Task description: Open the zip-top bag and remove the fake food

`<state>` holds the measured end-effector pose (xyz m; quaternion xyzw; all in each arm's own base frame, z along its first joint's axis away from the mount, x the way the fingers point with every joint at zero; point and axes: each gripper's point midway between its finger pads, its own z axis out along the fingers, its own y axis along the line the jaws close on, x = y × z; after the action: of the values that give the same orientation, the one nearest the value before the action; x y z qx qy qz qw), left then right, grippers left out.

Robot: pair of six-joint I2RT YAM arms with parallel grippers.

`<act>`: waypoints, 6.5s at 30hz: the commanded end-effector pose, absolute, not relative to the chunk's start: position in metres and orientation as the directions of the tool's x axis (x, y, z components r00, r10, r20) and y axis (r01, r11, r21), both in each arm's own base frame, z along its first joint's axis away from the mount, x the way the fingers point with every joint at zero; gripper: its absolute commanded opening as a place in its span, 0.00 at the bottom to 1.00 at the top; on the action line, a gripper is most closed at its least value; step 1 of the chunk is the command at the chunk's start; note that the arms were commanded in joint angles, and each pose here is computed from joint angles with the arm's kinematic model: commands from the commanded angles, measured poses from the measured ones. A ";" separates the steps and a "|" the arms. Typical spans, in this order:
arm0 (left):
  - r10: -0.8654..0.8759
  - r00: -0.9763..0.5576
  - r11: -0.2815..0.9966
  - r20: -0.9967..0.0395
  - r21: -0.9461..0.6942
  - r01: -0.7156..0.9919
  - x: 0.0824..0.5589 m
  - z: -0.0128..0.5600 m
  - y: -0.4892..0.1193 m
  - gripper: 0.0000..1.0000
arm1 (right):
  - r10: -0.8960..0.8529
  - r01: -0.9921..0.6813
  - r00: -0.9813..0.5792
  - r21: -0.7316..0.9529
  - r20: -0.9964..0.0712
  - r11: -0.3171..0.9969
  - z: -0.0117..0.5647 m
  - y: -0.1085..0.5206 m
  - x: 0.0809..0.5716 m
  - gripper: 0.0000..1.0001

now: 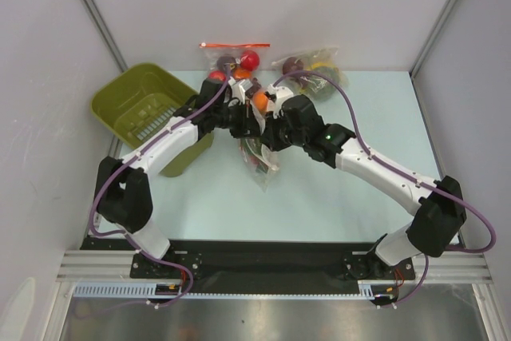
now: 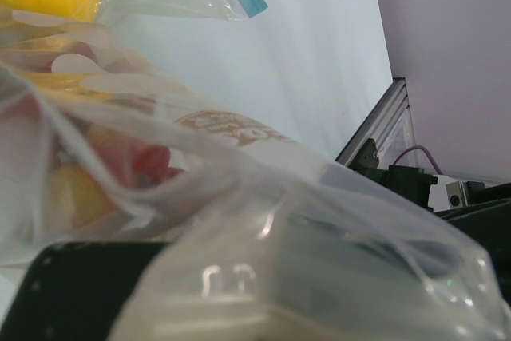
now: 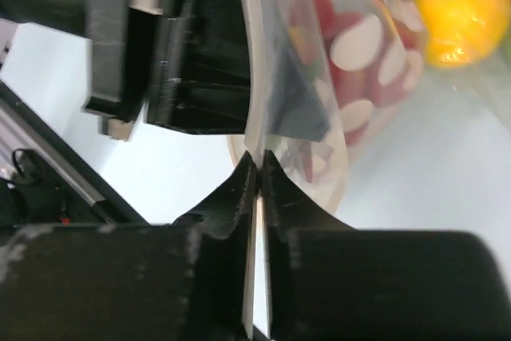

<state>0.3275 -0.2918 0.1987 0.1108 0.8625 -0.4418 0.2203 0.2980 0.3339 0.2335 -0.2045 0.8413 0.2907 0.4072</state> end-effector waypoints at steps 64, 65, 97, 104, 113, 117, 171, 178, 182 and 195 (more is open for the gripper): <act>0.503 -0.657 0.660 -0.561 -0.242 0.711 0.297 0.136 -0.266 0.00 | 0.062 -0.573 -0.474 0.361 -0.878 0.735 0.302 0.267 0.324 0.55; 0.511 -0.645 0.646 -0.568 -0.241 0.725 0.296 0.137 -0.268 0.00 | 0.049 -0.588 -0.467 0.351 -0.883 0.728 0.303 0.268 0.319 0.60; 0.556 -0.584 0.530 -0.592 -0.289 0.797 0.270 0.145 -0.286 0.00 | -0.125 -0.666 -0.424 0.215 -0.897 0.714 0.247 0.295 0.330 0.00; 0.569 -0.600 0.575 -0.562 -0.249 0.779 0.271 0.130 -0.274 0.00 | -0.063 -0.651 -0.411 0.245 -0.909 0.718 0.267 0.289 0.332 0.00; 0.544 -0.581 0.557 -0.605 -0.258 0.789 0.270 0.140 -0.279 0.00 | 0.029 -0.574 -0.444 0.309 -0.895 0.758 0.270 0.258 0.334 0.00; 0.515 -0.555 0.453 -0.654 -0.342 0.823 0.255 0.159 -0.296 0.01 | 0.022 -0.557 -0.485 0.328 -0.875 0.763 0.252 0.257 0.337 0.00; 0.283 -0.570 0.390 -0.771 -0.450 0.803 0.308 0.221 -0.367 0.00 | 0.069 -0.496 -0.527 0.373 -0.847 0.784 0.244 0.256 0.273 0.71; 0.275 -0.567 0.393 -0.776 -0.448 0.803 0.311 0.223 -0.369 0.00 | 0.040 -0.438 -0.596 0.366 -0.802 0.821 0.202 0.260 0.281 0.71; 0.266 -0.555 0.390 -0.788 -0.438 0.810 0.314 0.230 -0.370 0.00 | 0.028 -0.433 -0.608 0.361 -0.793 0.826 0.192 0.260 0.281 0.61; 0.289 -0.521 0.479 -0.803 -0.350 0.805 0.314 0.245 -0.346 0.56 | 0.034 -0.390 -0.614 0.341 -0.788 0.855 0.184 0.243 0.275 0.45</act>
<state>0.3144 -0.3562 0.2070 0.3409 0.7997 -0.3941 0.2981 0.2735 0.2488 0.1718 -0.1162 0.8718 0.2484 0.4059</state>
